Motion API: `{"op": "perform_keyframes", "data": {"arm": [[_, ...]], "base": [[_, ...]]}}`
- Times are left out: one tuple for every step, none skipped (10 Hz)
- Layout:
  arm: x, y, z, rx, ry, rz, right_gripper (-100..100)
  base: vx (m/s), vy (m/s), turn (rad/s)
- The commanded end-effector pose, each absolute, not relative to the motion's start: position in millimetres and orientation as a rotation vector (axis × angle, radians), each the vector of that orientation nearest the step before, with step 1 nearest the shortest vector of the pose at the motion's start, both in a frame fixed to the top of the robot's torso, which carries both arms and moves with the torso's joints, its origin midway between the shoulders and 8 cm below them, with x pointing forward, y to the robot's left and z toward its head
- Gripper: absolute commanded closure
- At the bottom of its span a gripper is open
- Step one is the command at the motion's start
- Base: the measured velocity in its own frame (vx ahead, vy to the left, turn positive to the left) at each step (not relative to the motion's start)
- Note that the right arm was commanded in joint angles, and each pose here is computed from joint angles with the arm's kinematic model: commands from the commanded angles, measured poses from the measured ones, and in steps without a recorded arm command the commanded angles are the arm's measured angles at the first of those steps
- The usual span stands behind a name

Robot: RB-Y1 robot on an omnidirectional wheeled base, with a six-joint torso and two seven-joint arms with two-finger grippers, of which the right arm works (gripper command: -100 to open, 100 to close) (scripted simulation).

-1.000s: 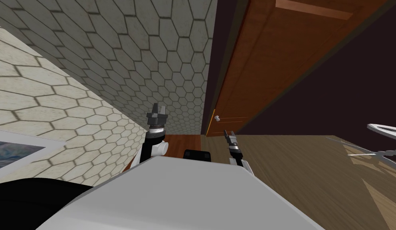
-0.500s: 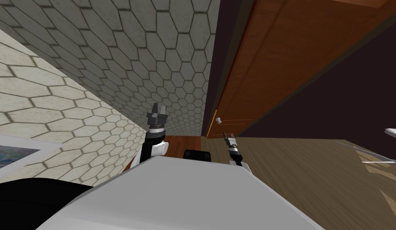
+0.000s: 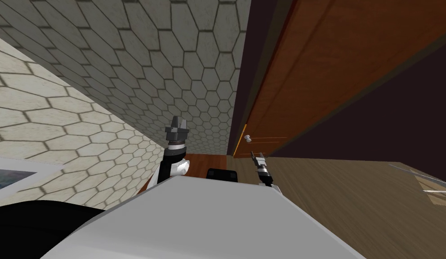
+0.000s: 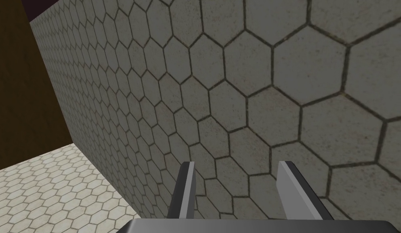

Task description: Pull the door open

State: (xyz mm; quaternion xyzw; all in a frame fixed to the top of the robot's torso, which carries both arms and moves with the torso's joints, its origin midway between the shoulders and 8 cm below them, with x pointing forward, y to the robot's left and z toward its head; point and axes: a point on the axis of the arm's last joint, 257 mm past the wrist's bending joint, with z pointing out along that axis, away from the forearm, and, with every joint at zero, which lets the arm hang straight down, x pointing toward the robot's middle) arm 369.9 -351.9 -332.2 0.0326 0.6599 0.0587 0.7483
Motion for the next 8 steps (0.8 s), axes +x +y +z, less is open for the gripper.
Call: {"op": "perform_keyframes", "data": {"arm": [[366, -353, -343, 0.057, 1.464, 0.109, -100], [364, -354, -348, 0.050, 1.475, 0.099, -100], [362, -354, -352, 0.043, 1.484, 0.090, -100], [359, -355, -361, 0.030, 1.504, 0.073, -100], [357, -355, -366, 0.023, 1.514, 0.064, -100], [354, -355, -373, 0.012, 1.529, 0.051, -100], [351, -355, -379, 0.003, 1.543, 0.040, -100], [349, -355, -385, -0.006, 1.555, 0.030, -100]], "base": [[0.097, 0.000, 0.028], [0.093, -0.003, 0.026], [0.097, -0.009, 0.025], [0.135, -0.030, 0.040], [0.135, -0.016, 0.043], [0.121, -0.016, 0.033], [0.150, -0.028, 0.035], [0.191, -0.027, 0.035]]}}
